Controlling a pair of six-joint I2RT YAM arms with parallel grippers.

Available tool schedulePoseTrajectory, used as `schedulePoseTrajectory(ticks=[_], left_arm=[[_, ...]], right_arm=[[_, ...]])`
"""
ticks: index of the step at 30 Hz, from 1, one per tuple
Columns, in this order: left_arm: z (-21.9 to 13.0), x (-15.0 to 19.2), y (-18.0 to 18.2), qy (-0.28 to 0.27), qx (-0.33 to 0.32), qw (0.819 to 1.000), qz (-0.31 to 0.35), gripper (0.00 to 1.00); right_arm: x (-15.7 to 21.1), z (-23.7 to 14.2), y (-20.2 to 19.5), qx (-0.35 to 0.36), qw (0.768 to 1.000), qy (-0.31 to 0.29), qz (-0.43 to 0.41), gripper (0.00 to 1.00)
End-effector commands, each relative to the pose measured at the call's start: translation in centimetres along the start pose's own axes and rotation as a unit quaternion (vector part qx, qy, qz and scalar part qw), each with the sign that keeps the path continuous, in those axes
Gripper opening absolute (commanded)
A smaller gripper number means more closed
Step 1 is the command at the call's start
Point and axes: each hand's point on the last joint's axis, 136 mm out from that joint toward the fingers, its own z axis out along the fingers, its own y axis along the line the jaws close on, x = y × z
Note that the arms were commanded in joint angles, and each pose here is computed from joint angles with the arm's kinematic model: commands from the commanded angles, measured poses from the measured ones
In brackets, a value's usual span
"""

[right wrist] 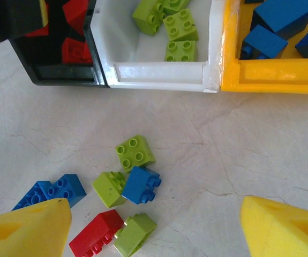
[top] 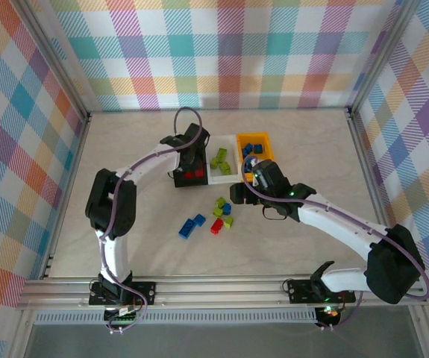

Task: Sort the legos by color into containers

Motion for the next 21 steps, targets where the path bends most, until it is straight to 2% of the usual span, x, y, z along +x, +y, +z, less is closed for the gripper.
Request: schedulePoseTrajectory(ticks=[1,4,8,15,18,21], left_arm=[[0.4,-2.1,-0.4,-0.007,-0.008,1.000,0.004,0.25],[0.7,-2.4,-1.0,-0.001,0.000,1.000,0.006,0.49],[-0.9,-2.9,-1.7,-0.011,0.033,0.999,-0.007,0.68],[-7.7,-2.7,-2.4,-0.048,0.122,0.991,-0.030,0.91],[-10.1,-0.8,-1.9,-0.057,0.146,0.987,-0.035,0.96],[-11.0,1.8,-0.6,-0.052,0.157,0.985,-0.046,0.99]], right_arm=[[0.2,-0.5,0.0,-0.010,1.000,-0.004,0.009,0.83],[0.6,-0.3,0.2,-0.017,1.000,0.007,0.004,0.84],[1.5,0.4,0.4,-0.024,0.999,0.030,0.003,0.85],[3.6,2.7,1.2,-0.026,0.995,0.093,-0.007,0.84],[4.9,3.7,1.6,-0.018,0.994,0.111,-0.010,0.81],[6.2,4.7,2.1,-0.016,0.992,0.129,-0.011,0.79]])
